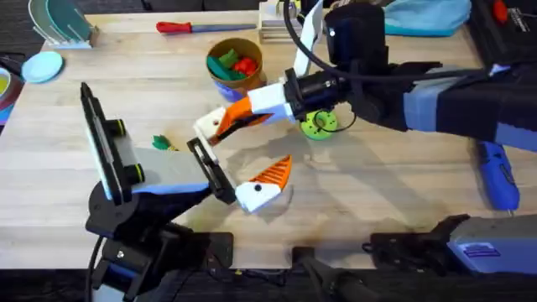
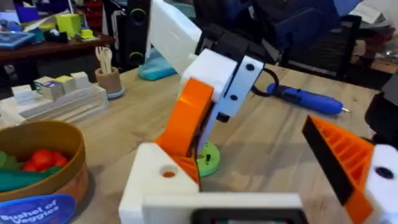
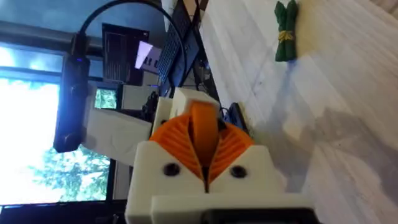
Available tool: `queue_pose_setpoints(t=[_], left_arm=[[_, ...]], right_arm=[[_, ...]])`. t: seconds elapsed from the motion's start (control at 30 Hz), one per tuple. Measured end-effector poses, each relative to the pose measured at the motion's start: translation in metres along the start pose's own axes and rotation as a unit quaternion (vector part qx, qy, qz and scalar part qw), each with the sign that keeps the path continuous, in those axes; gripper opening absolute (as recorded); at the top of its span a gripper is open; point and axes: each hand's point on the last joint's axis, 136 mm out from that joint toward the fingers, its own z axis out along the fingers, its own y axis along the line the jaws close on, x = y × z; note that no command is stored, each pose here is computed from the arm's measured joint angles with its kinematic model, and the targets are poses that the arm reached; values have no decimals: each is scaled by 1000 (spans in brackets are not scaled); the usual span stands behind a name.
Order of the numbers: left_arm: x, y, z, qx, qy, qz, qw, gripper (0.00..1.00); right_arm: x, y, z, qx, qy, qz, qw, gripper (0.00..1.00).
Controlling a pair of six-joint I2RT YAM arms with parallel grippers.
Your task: Pick up the gripper from the table and insert it into the empty holder that is missing its gripper. Then pick up a screw, insert it into the mounting hole, and use the screwdriver to tighten it. Finally, clean up the table by picking up the vegetable and placing it into the bucket.
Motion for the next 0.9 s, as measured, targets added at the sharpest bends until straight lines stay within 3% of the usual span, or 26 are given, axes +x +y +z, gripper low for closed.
queue_pose_setpoints(t=[0.33, 0.57, 0.9], left_arm=[[-1, 6, 0, -19, -3, 0, 1000, 992], [9, 14, -1, -39, 15, -13, 999, 992], [10, 16, -1, -46, 16, -13, 999, 992]], right_arm=[[-4, 1, 6, 9, -15, 8, 1000, 8], [-4, -5, 10, 27, -24, 13, 999, 10], [-5, -6, 11, 32, -28, 13, 999, 167]])
